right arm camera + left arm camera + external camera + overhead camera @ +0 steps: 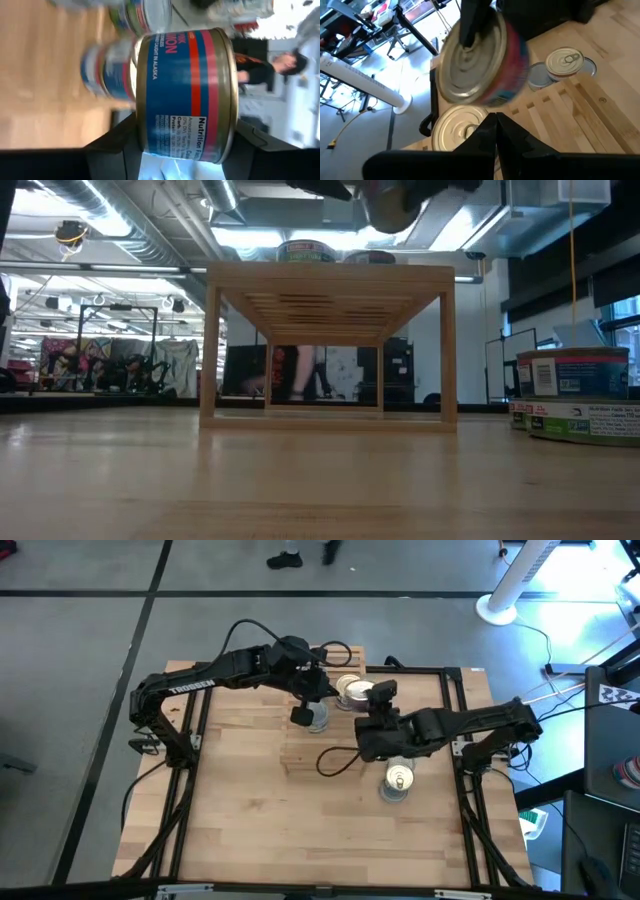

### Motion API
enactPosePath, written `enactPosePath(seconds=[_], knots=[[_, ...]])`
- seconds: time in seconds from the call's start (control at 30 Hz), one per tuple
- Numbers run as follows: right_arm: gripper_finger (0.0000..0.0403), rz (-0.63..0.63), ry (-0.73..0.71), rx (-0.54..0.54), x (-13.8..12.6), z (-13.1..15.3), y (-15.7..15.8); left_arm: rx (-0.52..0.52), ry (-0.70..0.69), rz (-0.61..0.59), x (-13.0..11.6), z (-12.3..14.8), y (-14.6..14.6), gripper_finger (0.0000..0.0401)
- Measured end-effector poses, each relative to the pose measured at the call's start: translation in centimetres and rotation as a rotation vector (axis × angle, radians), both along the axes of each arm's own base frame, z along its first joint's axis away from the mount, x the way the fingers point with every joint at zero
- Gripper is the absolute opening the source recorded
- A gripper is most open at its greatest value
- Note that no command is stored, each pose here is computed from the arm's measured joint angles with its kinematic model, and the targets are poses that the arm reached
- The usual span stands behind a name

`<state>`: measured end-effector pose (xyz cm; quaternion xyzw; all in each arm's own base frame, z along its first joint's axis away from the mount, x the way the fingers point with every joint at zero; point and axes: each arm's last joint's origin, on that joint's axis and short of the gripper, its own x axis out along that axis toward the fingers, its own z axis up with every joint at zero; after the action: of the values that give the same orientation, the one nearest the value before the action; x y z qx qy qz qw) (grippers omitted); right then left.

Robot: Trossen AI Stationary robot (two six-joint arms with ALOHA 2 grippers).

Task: Stack canned seafood by type on shelf
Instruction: Stack the blue tuna can on top of the blue tuna can on the shelf

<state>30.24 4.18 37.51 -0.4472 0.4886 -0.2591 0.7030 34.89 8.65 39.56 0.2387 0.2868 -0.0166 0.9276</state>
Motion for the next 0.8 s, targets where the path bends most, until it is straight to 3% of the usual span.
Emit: enactPosePath(seconds=[0.17,0.37,0.6,0.8], knots=[[0.0207,0.044,-0.05,0.051,0.5,1.0,-1.2,-0.007,0.006,0.003,0.0,-0.1,-0.1,0.0005],[0.0193,0.044,-0.025,0.085,1.1,0.3,-3.0,-0.009,0.007,0.002,0.0,-0.1,-0.1,0.0005],[0.02,0.099,-0.003,0.063,2.5,-1.7,-4.1,-0.002,0.009,-0.002,0.0,-0.1,-0.1,0.0005],[0.0198,0.12,0.017,0.021,2.7,-1.7,-4.2,-0.005,0.018,-0.004,-0.1,-0.1,-0.1,0.0005]])
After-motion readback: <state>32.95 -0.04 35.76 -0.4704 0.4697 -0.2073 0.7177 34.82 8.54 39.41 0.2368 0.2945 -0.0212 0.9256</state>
